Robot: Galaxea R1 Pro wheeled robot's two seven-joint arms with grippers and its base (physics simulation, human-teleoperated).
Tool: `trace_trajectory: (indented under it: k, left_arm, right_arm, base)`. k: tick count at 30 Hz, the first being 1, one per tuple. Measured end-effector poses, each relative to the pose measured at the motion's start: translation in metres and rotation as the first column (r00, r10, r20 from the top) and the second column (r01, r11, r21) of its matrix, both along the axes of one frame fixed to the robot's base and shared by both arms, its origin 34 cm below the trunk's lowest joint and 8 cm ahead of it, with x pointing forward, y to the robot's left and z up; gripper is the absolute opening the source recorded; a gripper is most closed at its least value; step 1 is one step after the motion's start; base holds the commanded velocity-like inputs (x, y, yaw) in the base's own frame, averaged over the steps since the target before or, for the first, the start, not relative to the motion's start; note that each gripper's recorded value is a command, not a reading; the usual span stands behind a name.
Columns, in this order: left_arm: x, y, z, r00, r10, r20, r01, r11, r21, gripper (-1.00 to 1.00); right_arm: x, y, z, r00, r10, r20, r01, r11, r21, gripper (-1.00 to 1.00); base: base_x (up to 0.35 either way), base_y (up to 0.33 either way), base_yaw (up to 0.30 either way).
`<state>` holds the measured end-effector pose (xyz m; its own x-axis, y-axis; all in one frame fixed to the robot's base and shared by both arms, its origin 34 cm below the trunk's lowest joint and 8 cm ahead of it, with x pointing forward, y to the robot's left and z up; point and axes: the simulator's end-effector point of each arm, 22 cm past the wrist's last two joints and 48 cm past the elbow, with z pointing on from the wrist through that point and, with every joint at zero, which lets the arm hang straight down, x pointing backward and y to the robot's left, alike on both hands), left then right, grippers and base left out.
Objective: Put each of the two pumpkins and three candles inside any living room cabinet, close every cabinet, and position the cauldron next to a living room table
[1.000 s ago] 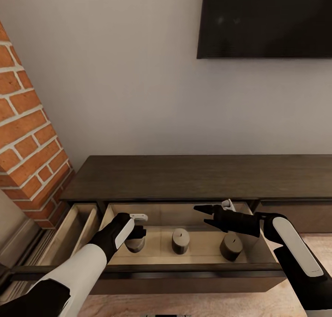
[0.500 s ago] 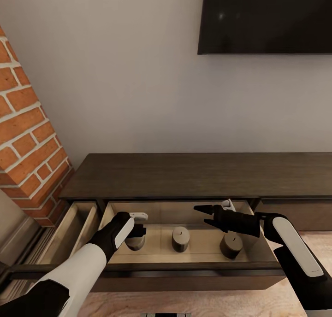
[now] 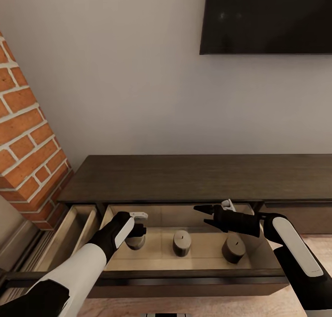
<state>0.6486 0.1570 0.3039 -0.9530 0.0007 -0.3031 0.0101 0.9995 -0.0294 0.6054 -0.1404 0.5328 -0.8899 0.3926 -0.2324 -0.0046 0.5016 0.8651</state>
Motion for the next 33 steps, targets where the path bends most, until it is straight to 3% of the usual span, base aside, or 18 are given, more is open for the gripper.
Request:
trace_trajectory:
  k: [19, 33]
  left_arm:
    - [0.001, 0.000, 0.001, 1.000, 0.000, 0.003, 0.000, 1.000, 0.000, -1.00]
    - [-0.008, 0.000, -0.025, 0.999, 0.000, -0.041, 0.000, 1.000, -0.001, -1.00]
  right_arm:
    - [0.000, 0.000, 0.000, 1.000, 0.000, 0.000, 0.000, 1.000, -0.001, 1.00]
    - [0.001, 0.000, -0.024, 0.999, 0.000, -0.044, 0.000, 1.000, -0.001, 1.00]
  base:
    - [0.001, 0.000, 0.000]
    - [0.000, 0.000, 0.000]
